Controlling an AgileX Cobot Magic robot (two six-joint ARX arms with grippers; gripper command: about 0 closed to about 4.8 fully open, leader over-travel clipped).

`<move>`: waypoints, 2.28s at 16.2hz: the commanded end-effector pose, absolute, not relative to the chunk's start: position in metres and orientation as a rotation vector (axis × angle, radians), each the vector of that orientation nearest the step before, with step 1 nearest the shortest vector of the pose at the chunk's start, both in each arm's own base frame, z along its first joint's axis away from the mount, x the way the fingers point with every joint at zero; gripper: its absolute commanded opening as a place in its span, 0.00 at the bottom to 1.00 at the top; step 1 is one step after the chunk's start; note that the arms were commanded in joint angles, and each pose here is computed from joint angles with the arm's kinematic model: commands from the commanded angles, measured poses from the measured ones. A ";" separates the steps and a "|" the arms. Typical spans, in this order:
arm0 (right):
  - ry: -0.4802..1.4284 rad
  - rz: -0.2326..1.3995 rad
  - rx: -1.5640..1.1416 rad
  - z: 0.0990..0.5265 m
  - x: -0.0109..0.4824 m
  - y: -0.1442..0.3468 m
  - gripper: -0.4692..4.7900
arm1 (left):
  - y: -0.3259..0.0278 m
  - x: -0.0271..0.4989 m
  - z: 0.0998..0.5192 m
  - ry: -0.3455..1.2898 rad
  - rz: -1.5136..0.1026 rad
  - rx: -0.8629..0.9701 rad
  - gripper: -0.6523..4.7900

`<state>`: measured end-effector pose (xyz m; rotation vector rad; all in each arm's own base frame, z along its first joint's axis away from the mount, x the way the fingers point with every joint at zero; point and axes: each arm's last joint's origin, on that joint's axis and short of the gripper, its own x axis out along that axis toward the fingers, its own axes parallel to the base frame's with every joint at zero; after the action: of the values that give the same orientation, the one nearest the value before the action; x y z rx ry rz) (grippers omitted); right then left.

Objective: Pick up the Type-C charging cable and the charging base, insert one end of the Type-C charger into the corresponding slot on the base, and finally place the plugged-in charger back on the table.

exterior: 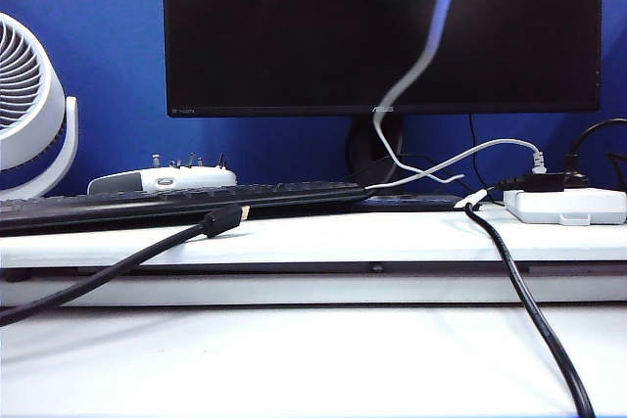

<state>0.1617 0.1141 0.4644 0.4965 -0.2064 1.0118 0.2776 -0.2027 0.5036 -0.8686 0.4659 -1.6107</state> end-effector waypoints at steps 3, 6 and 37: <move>-0.265 0.973 0.484 0.471 0.159 0.110 0.09 | -0.197 0.280 0.509 0.259 -1.520 -0.822 0.26; -0.089 0.901 0.326 0.448 0.170 0.115 0.09 | -0.198 0.285 0.502 0.243 -1.440 -0.774 0.22; 0.553 0.395 -0.046 0.340 0.259 0.103 0.58 | -0.171 0.297 0.501 0.237 -1.396 -0.707 0.22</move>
<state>0.2618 0.1096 0.3391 -0.0187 0.5277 0.4377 0.3011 -0.1731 0.4951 -0.7196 0.2741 -1.3845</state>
